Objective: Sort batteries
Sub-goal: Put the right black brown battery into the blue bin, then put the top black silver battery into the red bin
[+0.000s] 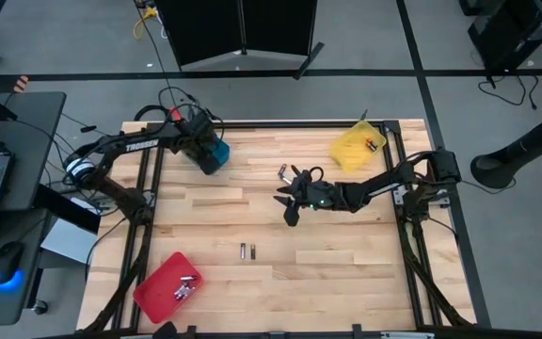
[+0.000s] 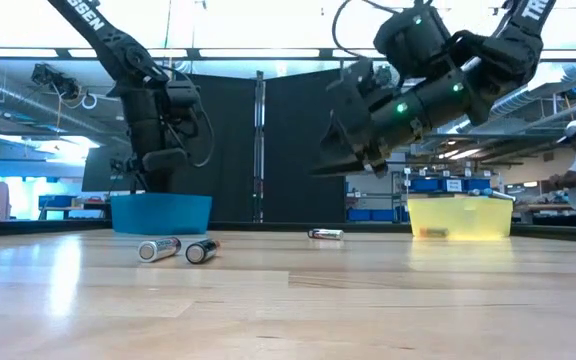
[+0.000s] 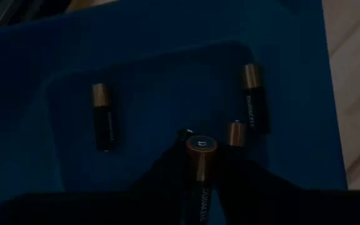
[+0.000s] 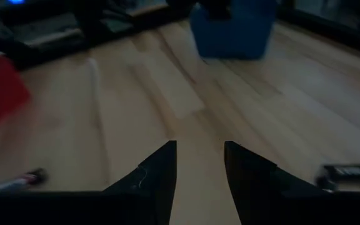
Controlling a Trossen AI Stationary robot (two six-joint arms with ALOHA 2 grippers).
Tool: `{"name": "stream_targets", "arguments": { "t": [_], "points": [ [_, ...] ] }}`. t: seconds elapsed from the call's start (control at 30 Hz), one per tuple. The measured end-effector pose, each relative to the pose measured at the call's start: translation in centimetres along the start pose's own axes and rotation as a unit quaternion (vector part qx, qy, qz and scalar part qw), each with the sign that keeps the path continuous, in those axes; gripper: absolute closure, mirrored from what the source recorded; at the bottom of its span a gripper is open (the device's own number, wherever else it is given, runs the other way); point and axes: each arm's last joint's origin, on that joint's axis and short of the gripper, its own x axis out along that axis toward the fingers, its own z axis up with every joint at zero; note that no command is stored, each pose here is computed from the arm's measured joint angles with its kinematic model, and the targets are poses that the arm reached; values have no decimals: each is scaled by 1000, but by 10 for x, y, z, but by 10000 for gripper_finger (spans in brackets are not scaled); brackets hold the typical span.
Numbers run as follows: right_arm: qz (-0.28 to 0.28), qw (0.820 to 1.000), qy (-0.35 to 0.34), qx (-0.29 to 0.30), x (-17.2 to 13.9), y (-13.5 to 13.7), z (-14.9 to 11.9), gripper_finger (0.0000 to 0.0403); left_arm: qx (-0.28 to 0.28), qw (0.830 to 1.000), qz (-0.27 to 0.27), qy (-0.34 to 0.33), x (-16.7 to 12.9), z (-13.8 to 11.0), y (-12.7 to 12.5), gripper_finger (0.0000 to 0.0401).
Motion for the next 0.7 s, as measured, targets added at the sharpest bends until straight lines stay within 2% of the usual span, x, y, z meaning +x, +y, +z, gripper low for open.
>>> {"name": "stream_targets", "arguments": {
  "t": [0.17, 0.3, 0.43, 0.53, 0.63, 0.7],
  "points": [
    [-31, 999, 30, 6, 3, -15, -3, 258, 0, 1000, 0, -1, 0, 0, 0, 240],
    [-41, 996, 71, 25, 5, -28, -7, 258, 2, 1000, 0, -11, -3, 1, -2, 219],
    [-57, 993, 96, 32, 5, -37, -10, 258, -1, 999, 3, -40, -15, 2, -1, 227],
    [-64, 992, 107, 29, 5, -41, -12, 252, -7, 995, 9, -101, -34, 6, 0, 248],
    [-75, 990, 116, 18, 5, -44, -13, 236, -7, 982, 4, -191, -56, 7, -5, 275],
    [-94, 988, 120, 7, 5, -47, -14, 221, 0, 968, -23, -250, -68, 2, -12, 291]
  ]
}}
